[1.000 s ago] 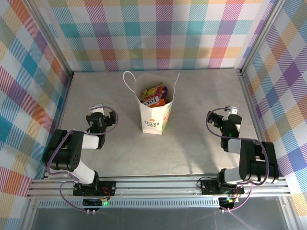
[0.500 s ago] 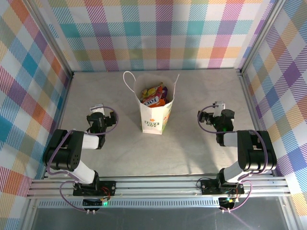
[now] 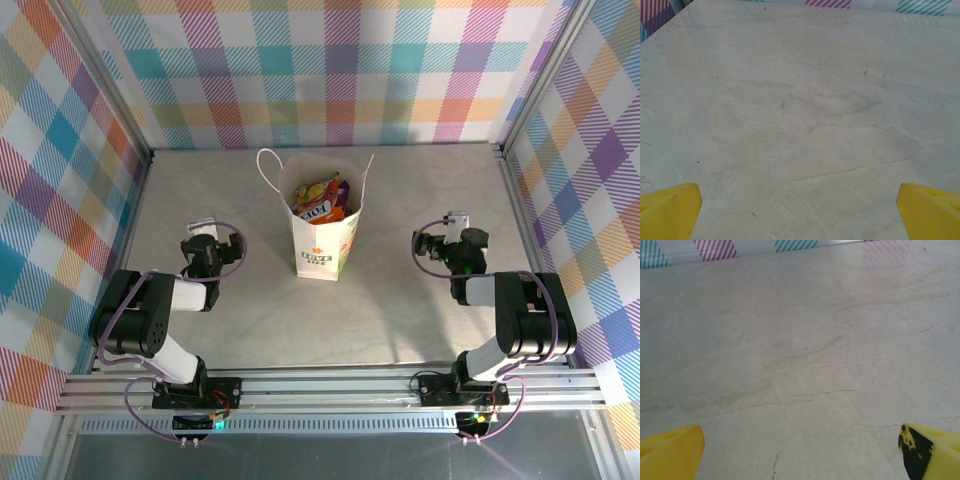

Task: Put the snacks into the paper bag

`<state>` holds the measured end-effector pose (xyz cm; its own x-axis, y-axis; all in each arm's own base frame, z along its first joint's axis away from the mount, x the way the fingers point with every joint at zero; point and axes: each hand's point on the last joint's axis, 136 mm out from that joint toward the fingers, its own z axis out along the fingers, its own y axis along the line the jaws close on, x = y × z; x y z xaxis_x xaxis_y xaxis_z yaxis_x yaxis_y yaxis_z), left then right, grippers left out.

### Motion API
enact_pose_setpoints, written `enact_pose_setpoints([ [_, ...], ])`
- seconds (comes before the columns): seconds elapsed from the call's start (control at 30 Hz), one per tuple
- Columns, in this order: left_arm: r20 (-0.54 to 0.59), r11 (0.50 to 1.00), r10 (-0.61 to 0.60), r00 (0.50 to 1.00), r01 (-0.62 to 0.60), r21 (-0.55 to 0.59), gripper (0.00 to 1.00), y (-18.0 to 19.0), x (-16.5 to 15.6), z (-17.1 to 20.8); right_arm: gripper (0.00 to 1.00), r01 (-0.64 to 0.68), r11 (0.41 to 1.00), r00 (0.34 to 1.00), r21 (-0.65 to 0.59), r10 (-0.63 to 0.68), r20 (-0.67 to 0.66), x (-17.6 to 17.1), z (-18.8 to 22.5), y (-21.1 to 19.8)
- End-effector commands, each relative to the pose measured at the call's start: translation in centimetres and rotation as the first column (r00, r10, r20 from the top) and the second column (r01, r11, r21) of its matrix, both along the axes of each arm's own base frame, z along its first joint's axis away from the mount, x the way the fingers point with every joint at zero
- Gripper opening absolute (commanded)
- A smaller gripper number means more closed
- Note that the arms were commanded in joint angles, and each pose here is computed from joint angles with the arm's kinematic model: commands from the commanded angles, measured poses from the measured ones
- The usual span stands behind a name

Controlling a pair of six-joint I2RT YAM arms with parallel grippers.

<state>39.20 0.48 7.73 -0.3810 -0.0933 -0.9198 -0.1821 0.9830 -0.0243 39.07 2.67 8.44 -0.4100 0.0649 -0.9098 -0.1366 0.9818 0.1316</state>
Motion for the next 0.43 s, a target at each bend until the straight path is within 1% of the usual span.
enact_pose_setpoints([
  [0.0,0.034,1.000,-0.007,0.999,0.007,0.001,1.00,0.05,0.44,0.70,0.99,-0.008,1.000,1.000,-0.016,0.009,0.025,0.60,0.68,0.01],
  [0.4,0.033,1.000,-0.008,0.999,0.008,0.001,1.00,0.04,0.44,0.69,0.99,-0.006,1.000,1.000,-0.017,0.006,0.024,0.63,0.68,-0.03],
])
